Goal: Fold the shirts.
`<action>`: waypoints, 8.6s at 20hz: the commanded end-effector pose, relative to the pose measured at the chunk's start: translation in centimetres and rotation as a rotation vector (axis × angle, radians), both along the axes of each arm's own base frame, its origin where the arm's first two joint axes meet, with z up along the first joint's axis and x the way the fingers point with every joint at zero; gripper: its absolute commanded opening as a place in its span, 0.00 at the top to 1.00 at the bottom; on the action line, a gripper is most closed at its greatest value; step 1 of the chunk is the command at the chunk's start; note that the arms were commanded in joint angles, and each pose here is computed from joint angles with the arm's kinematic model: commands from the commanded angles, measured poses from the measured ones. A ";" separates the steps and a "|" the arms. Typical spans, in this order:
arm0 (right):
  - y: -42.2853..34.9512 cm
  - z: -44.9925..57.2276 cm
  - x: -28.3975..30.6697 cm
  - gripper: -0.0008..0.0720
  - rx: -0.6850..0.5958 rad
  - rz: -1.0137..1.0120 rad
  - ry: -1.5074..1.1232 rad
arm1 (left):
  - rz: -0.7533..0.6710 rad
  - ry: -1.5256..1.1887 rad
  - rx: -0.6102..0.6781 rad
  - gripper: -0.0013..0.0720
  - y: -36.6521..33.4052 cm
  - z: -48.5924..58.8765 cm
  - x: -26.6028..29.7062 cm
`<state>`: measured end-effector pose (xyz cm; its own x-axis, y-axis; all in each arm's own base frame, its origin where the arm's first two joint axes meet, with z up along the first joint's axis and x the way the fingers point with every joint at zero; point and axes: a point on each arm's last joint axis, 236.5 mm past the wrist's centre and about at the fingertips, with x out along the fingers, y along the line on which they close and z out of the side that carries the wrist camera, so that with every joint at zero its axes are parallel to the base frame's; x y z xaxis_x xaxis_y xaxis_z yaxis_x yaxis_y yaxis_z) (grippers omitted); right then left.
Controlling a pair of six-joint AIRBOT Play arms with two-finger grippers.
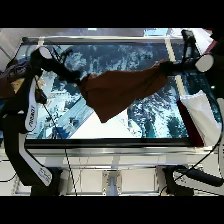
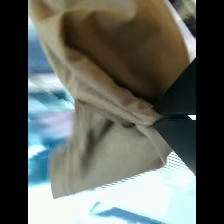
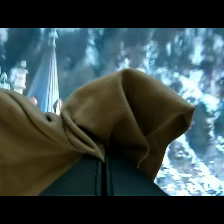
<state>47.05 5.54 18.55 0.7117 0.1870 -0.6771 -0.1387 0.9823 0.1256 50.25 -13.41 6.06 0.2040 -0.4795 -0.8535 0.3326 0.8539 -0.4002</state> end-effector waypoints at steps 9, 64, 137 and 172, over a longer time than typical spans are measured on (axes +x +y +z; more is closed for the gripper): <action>-2.3 22.4 -14.7 0.94 -0.076 -0.031 -0.460 | 0.120 -0.849 0.091 0.97 4.8 33.7 -12.1; 4.9 -28.0 -13.6 0.37 0.711 -0.403 0.494 | 0.699 -0.068 -0.295 0.33 11.4 -4.9 -12.2; 0.2 16.0 -18.9 0.94 0.403 0.031 -0.501 | 0.148 -1.153 -0.917 0.97 4.2 39.1 -15.1; -3.1 -13.9 7.3 0.94 0.298 -0.131 0.006 | 0.498 -0.433 0.361 0.97 12.0 -0.5 7.8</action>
